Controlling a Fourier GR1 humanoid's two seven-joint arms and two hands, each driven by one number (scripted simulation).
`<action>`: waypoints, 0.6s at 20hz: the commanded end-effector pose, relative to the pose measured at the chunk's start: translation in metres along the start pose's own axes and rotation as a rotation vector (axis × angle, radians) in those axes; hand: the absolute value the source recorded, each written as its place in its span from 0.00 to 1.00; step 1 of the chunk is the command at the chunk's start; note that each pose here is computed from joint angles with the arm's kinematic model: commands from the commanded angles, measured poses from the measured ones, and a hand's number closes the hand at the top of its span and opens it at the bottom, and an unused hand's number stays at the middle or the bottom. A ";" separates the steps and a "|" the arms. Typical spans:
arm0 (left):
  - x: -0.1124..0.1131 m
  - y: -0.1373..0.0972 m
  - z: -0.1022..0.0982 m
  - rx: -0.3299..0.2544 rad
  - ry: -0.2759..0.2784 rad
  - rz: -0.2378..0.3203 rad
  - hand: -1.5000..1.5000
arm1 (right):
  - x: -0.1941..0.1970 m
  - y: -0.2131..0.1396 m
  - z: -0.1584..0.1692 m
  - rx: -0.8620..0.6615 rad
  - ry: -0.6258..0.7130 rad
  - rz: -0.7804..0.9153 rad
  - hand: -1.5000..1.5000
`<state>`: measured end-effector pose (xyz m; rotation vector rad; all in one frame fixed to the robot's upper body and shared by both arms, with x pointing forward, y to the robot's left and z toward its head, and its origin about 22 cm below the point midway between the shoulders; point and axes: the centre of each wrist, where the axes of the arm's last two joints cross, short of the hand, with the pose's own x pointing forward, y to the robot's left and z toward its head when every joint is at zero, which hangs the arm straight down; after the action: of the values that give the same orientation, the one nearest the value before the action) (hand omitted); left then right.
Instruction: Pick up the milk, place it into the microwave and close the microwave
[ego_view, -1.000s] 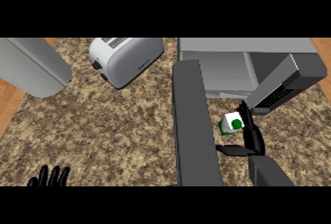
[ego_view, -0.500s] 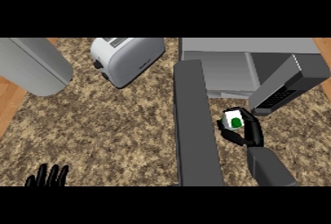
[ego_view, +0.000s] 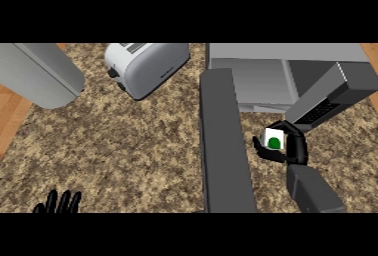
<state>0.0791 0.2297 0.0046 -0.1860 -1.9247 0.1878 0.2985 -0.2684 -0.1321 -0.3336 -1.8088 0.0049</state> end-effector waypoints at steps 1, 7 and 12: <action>0.009 -0.003 0.009 0.000 0.011 0.000 0.00 | -0.002 -0.011 0.002 -0.043 -0.116 -0.015 1.00; -0.001 -0.010 -0.003 0.013 -0.011 0.006 0.00 | 0.002 -0.005 -0.005 -0.031 -0.144 -0.070 1.00; -0.003 0.012 0.013 0.033 -0.002 0.010 0.00 | -0.001 -0.001 0.007 -0.019 -0.173 -0.073 1.00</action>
<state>0.0752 0.2395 0.0028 -0.1808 -1.9151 0.1992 0.2945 -0.2679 -0.1337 -0.2925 -1.8702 -0.0605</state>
